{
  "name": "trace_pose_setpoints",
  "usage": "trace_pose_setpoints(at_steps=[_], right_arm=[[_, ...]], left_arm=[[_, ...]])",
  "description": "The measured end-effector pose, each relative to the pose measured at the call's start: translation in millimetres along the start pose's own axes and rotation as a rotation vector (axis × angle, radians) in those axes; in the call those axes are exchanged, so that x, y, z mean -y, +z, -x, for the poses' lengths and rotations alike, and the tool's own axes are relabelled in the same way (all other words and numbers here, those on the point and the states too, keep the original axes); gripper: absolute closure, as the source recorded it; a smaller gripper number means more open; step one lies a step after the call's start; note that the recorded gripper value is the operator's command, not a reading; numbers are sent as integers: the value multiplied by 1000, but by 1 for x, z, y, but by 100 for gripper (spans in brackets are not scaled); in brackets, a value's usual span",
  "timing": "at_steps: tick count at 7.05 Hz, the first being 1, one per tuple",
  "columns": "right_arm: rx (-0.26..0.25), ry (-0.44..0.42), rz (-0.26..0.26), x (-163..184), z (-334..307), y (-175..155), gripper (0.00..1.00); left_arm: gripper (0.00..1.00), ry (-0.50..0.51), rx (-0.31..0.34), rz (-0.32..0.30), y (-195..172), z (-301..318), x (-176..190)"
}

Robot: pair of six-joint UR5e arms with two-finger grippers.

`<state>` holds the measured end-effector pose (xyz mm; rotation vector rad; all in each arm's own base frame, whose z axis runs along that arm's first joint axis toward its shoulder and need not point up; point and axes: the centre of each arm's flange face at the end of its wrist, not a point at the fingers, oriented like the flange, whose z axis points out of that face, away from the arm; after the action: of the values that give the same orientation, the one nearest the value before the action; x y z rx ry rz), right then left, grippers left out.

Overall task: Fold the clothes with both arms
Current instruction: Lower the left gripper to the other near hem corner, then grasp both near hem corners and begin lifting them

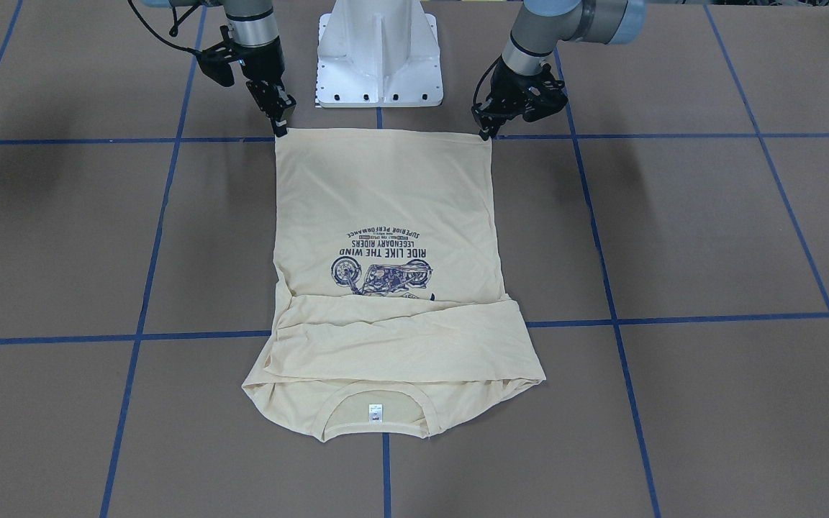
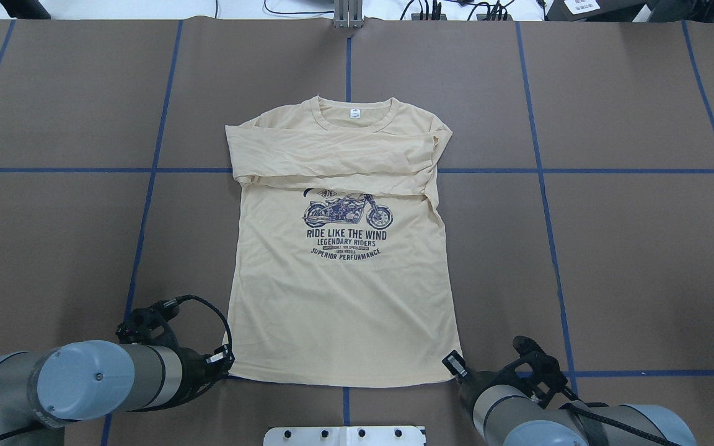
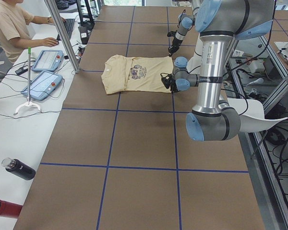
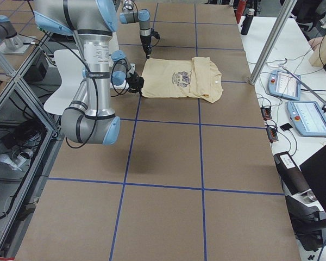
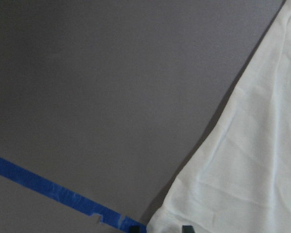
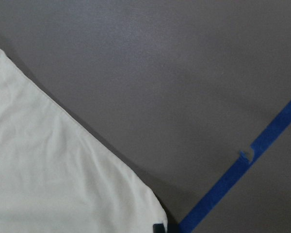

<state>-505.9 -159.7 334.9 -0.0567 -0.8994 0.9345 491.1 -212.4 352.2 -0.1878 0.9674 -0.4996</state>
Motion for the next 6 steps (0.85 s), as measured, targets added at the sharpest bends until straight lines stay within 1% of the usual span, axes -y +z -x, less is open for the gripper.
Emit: trace_pose_setpoints(at_steps=[2,4,5,6], right_arm=[[1,1,1,0,1,-1,100],[4,3,5,0,2,-3,100],[12,8,13,1,5,-9,100],[28,18,28,5,11,-23,100]], left_arm=[[100,0,-7,13,-7,-2,-1],[100,-1,2,42,-24,-7,-8],[100,1,-7,71,-44,-12,-15],[100,4,-32,111,-70,-19,-23]])
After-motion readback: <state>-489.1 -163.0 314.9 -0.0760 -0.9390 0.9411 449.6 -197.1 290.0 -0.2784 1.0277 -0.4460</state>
